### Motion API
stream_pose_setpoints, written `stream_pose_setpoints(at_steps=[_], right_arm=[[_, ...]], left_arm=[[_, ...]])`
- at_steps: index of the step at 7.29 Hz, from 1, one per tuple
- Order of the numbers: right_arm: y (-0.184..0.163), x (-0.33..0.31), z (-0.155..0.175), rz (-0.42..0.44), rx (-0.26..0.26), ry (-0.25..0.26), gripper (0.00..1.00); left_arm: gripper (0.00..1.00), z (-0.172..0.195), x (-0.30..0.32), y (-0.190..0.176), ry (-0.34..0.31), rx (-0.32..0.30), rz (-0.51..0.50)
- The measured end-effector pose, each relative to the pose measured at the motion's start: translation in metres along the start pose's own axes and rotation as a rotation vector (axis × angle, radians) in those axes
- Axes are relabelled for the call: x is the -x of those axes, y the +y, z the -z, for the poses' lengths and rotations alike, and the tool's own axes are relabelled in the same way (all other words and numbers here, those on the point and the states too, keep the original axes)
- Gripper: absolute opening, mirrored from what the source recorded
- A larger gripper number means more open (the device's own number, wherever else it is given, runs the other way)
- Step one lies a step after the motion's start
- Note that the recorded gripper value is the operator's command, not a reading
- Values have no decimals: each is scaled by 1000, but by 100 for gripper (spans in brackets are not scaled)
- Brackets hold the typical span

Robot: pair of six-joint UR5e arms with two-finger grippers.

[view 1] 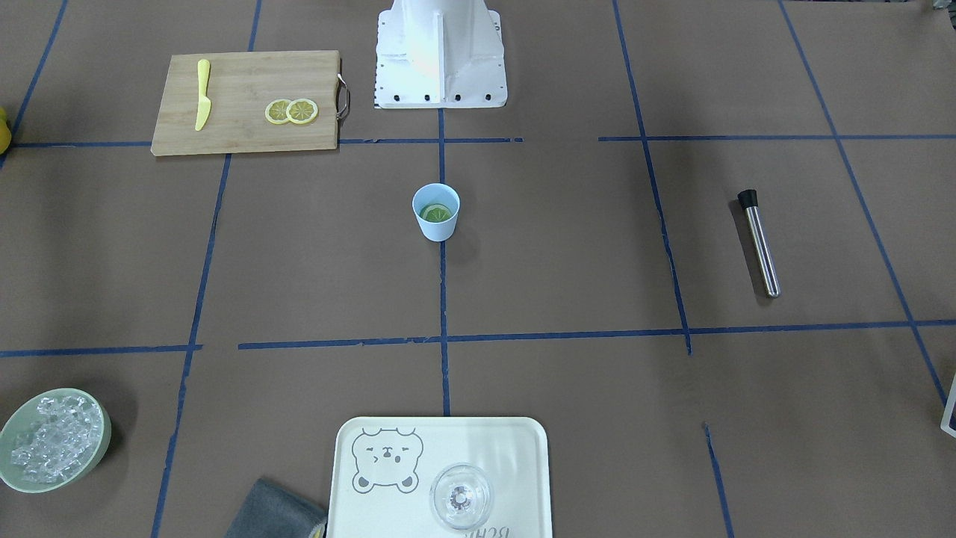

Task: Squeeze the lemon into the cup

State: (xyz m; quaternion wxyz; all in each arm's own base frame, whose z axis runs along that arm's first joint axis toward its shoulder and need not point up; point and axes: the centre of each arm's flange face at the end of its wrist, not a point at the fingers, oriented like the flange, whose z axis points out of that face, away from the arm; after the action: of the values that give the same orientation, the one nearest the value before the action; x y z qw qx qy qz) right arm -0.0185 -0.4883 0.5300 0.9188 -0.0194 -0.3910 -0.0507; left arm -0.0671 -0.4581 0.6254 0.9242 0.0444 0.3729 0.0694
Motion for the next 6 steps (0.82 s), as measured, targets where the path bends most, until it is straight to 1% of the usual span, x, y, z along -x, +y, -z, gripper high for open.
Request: stream_pose_setpoints(at_steps=[2,3,6], right_arm=[[6,-8,-5,-10,9,5,100],[16,-23,-11,-12,18,11,100],[32,-83,-25,29,39,15,100]], left_arm=[[100,-2,2,2,1,4,5],[100,-3,2,2,1,4,6],[100,-4,4,3,1,7,7]])
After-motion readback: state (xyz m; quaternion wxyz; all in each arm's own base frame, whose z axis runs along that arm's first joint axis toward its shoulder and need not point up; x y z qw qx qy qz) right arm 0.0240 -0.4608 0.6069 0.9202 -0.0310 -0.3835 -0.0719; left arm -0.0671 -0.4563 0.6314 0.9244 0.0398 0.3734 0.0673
